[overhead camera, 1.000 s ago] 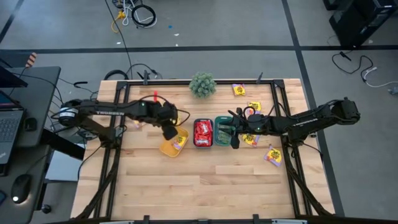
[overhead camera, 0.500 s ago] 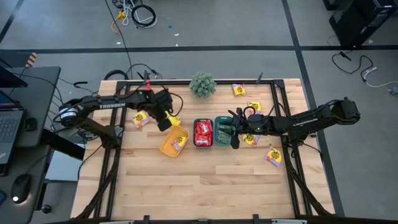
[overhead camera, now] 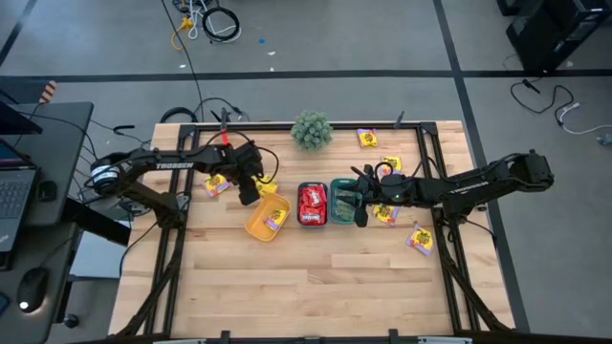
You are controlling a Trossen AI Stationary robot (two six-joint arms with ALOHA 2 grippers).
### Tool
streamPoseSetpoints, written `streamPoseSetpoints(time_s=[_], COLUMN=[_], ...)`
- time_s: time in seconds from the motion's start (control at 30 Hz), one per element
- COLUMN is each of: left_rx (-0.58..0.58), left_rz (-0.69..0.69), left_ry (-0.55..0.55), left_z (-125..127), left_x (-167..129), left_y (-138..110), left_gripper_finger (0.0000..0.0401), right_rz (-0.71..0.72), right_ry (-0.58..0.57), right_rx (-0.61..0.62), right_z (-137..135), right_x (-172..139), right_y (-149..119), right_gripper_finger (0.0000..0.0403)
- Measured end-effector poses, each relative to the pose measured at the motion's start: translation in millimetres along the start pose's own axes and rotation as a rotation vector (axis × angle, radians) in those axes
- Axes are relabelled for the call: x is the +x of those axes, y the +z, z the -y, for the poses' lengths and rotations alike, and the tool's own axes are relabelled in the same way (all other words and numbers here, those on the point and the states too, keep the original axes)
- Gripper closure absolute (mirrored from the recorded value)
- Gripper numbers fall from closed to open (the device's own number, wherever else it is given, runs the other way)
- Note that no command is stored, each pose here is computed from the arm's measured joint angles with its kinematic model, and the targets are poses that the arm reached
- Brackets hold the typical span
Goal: Sort candy
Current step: Put the yellow candy pack into the yellow bin
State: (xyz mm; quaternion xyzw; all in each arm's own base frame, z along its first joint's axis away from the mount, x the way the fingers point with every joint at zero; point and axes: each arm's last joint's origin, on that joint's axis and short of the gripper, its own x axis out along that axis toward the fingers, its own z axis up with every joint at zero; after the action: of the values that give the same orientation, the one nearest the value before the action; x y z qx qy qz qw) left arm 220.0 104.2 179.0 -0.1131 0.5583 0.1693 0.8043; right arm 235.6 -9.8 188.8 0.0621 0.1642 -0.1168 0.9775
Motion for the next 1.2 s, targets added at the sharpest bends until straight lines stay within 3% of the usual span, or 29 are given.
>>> streamPoseSetpoints(time_s=[0.2, 0.7, 0.8, 0.97, 1.2], left_rx=[0.016, 0.032, 0.035, 0.042, 0.053], left_rz=[0.055, -0.026, -0.028, -0.024, 0.029], left_ry=[-0.037, -0.033, -0.023, -0.01, 0.008], left_z=[0, -8, -9, -10, -11], left_x=[10, 42, 42, 42, 27], left_y=[-4, -4, -4, -4, 4], left_gripper_finger=[0.0263, 0.0268, 0.0294, 0.0385, 0.0399], right_rz=[0.001, -0.003, -0.003, -0.003, -0.003], right_ry=[0.0, 0.0, 0.0, 0.0, 0.0], right_rx=[-0.001, -0.001, -0.001, 0.0, 0.0], right_z=[0, 0, 0, 0, 0], right_x=[0, 0, 0, 0, 0], right_y=[0, 0, 0, 0, 0], right_gripper_finger=[0.027, 0.0273, 0.0276, 0.0277, 0.0278])
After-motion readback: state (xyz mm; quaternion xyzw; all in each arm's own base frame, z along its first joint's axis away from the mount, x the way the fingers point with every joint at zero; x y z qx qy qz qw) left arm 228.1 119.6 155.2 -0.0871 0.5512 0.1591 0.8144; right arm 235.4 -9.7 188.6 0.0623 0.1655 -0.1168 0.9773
